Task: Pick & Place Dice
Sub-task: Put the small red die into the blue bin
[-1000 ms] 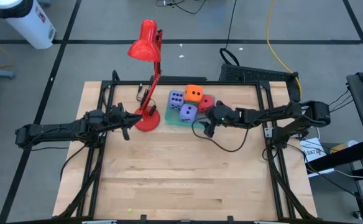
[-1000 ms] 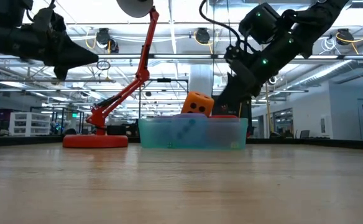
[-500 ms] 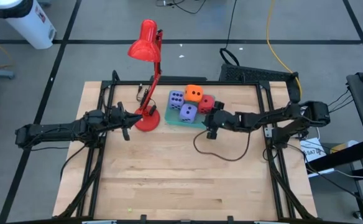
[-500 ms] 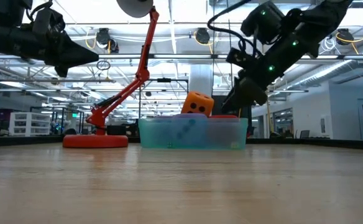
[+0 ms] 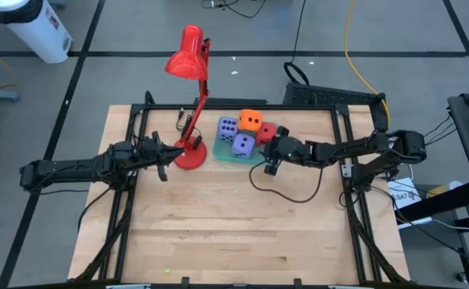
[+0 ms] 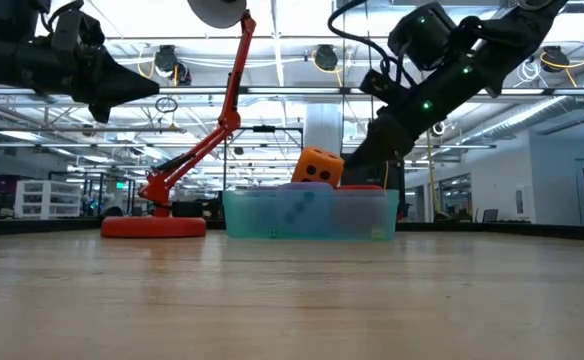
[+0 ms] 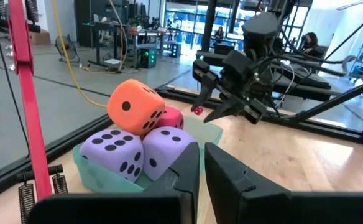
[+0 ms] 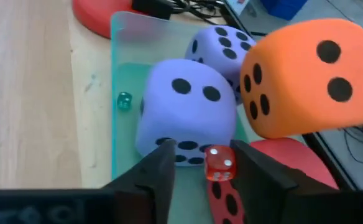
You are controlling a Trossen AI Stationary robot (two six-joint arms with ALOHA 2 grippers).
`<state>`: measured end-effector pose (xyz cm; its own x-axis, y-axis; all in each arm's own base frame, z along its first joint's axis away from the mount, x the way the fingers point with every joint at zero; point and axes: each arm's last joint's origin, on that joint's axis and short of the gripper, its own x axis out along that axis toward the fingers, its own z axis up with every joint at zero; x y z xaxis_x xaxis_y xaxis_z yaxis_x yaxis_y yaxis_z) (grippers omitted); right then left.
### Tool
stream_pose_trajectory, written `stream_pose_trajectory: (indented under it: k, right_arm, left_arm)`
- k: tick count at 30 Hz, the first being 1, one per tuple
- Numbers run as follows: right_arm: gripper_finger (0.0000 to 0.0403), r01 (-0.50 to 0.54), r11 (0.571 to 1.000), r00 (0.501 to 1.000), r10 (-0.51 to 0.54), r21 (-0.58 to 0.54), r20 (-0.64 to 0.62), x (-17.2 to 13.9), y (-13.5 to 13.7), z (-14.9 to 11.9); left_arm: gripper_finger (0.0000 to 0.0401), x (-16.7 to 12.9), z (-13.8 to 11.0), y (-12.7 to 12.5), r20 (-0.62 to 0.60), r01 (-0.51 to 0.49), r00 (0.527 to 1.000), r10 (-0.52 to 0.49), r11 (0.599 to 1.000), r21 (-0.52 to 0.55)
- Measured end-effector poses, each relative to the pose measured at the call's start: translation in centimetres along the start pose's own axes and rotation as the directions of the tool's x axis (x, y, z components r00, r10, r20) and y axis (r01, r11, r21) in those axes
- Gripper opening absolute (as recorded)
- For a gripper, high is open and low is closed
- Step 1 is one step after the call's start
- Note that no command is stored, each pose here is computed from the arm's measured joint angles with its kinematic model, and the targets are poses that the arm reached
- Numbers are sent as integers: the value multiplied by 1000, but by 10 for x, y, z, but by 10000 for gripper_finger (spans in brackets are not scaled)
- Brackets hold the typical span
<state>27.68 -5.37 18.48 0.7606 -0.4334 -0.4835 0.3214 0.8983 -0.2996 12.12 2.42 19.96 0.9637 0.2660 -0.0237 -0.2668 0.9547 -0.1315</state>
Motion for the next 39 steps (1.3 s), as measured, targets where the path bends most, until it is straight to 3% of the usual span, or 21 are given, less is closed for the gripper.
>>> stream_pose_trajectory:
  k: [7,11,13,19,22,25,34,39]
  right_arm:
    - [40,7,997,1000,-6,76,-21,1,-2,-2]
    - [40,0,995,1000,1,99,-20,1,-2,-2]
    - [70,-48,993,999,49,105,-13,1,0,-2]
    - [270,-84,991,996,85,101,-4,-1,4,-1]
    - [321,-88,993,996,88,76,4,-1,5,0]
    - [335,-87,995,996,86,39,14,-1,5,1]
    - [318,-134,991,988,134,-7,75,-1,6,6]
    - [318,-191,982,978,191,-2,89,-1,4,6]
  left_arm:
    - [33,0,0,0,0,-2,1000,2,1000,1]
    - [33,0,0,0,0,-4,1000,4,1000,15]
    - [33,0,0,0,0,-4,1000,4,1000,23]
    - [33,0,0,0,3,-16,1000,15,1000,4]
    - [20,5,-1,1,-2,-44,999,44,999,-21]
    - [6,14,0,-1,-42,-28,999,26,999,-38]
    - [3,68,3,-6,-135,-62,989,57,997,-39]
    - [4,104,11,-13,-190,-56,980,60,998,28]
